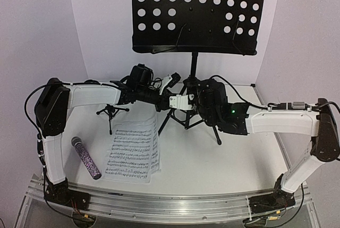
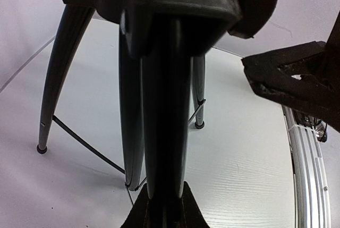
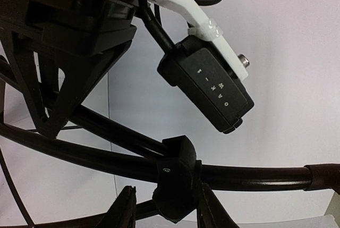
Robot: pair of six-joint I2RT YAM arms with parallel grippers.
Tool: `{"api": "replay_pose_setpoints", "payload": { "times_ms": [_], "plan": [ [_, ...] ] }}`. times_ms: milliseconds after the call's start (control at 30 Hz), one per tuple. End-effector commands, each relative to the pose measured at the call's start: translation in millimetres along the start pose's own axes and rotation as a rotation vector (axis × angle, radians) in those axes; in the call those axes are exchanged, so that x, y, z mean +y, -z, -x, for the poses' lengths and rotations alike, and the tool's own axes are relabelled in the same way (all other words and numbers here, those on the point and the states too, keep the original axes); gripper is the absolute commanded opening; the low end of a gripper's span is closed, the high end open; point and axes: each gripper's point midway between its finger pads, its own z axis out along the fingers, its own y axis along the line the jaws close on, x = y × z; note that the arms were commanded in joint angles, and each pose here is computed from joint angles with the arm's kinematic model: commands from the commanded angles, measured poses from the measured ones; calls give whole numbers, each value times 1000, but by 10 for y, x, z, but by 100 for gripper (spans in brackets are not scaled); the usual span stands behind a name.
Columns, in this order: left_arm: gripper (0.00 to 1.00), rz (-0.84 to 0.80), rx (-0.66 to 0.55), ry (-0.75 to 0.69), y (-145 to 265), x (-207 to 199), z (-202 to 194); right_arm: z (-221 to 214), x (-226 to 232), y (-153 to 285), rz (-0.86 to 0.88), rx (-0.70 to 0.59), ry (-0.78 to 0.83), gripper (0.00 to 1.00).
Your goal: Set up the instrument practice props
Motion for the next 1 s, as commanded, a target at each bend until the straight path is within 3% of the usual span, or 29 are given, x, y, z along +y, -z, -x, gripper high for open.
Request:
{"api": "replay_pose_setpoints", "payload": {
  "times_ms": [0, 133, 267, 467, 800, 967],
  "plan": [
    [0, -49, 37, 33, -59, -72, -113, -114, -181, -51, -43, 54, -30, 34],
    [0, -49, 37, 33, -60, -70, -107, -129, -213, -50, -56, 60, -51, 23],
    [0, -48, 36, 30, -59, -68, -101, -122, -215, -71, -68, 67, -114, 1],
    [0, -46, 41, 29, -67, -58, -130, -172, -253, -42, -105, 73, -443, 0],
    [0, -53, 52, 30, -67, -71, -158, -263, -432, 60, -152, 50, -742, 0],
    [0, -53, 48, 27, -72, -70, -145, -469, -613, 171, -193, 10, -1093, 0]
  ]
}}
